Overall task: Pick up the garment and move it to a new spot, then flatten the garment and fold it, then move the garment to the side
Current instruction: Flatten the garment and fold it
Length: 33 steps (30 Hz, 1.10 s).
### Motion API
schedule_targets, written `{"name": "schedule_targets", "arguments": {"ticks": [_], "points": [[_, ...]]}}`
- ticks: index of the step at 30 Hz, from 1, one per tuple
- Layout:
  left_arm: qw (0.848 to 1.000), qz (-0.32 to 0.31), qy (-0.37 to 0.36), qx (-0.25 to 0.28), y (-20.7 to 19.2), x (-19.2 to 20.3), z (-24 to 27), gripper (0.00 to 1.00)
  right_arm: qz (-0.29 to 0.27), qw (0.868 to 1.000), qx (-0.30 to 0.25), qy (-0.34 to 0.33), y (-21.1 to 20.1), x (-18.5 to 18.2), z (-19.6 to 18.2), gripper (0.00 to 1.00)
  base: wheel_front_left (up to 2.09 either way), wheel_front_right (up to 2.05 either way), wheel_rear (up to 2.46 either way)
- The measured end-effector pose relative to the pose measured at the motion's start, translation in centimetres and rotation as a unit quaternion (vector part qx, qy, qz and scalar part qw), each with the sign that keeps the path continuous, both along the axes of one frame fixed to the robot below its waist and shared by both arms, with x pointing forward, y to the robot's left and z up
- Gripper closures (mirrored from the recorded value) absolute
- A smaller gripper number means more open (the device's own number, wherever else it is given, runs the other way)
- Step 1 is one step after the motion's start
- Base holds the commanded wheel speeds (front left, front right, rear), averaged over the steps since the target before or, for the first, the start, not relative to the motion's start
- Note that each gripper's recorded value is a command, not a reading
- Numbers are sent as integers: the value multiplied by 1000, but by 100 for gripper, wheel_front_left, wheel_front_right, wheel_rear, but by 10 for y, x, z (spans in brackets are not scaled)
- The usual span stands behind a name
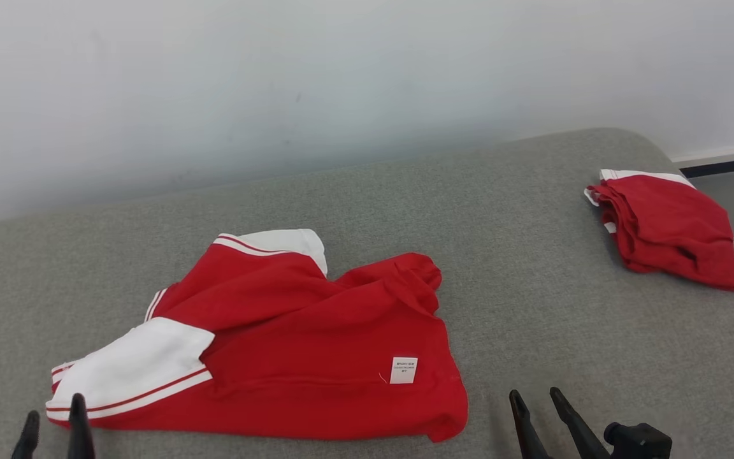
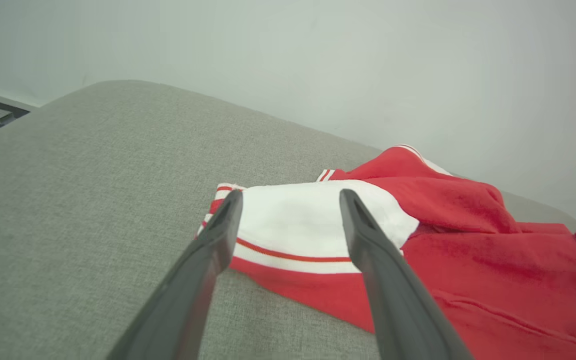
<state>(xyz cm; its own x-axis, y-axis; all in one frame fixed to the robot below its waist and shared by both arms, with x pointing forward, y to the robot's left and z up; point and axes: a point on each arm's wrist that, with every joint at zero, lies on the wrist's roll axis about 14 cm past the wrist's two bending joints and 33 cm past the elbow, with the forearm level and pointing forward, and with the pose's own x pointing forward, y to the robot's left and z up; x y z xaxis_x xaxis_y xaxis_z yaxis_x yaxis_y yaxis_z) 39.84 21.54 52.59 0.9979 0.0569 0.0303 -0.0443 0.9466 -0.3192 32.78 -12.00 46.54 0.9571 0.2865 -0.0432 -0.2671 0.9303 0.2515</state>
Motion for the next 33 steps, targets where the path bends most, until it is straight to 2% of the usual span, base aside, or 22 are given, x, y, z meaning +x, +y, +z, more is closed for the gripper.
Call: {"name": "schedule_targets", "arguments": {"ticks": [5, 9, 12, 28, 30, 31, 33], "points": [[999, -3, -13, 35, -10, -22, 1, 0, 41, 997, 34, 60, 25, 5, -25, 0, 0, 0, 0], [999, -10, -13, 49, -19, -37, -4, 0, 76, 988, 62, 117, 45, 10, -40, 0, 0, 0, 0], [998, -12, -10, 55, -22, -43, -7, 0, 89, 985, 61, 137, 48, 15, -43, 0, 0, 0, 0], [998, 0, 15, 64, -17, -56, -28, 0, 108, 947, 127, 273, 45, 37, -61, 0, 0, 0, 0], [998, 1, 14, 64, -16, -54, -28, 0, 110, 943, 128, 287, 45, 36, -64, 22, 0, 0, 0], [998, 2, 13, 64, -15, -53, -28, 0, 113, 941, 126, 292, 44, 36, -66, 52, 0, 0, 0], [998, 1, 13, 63, -15, -51, -28, 0, 116, 940, 122, 298, 44, 36, -68, 82, 0, 0, 0]]}}
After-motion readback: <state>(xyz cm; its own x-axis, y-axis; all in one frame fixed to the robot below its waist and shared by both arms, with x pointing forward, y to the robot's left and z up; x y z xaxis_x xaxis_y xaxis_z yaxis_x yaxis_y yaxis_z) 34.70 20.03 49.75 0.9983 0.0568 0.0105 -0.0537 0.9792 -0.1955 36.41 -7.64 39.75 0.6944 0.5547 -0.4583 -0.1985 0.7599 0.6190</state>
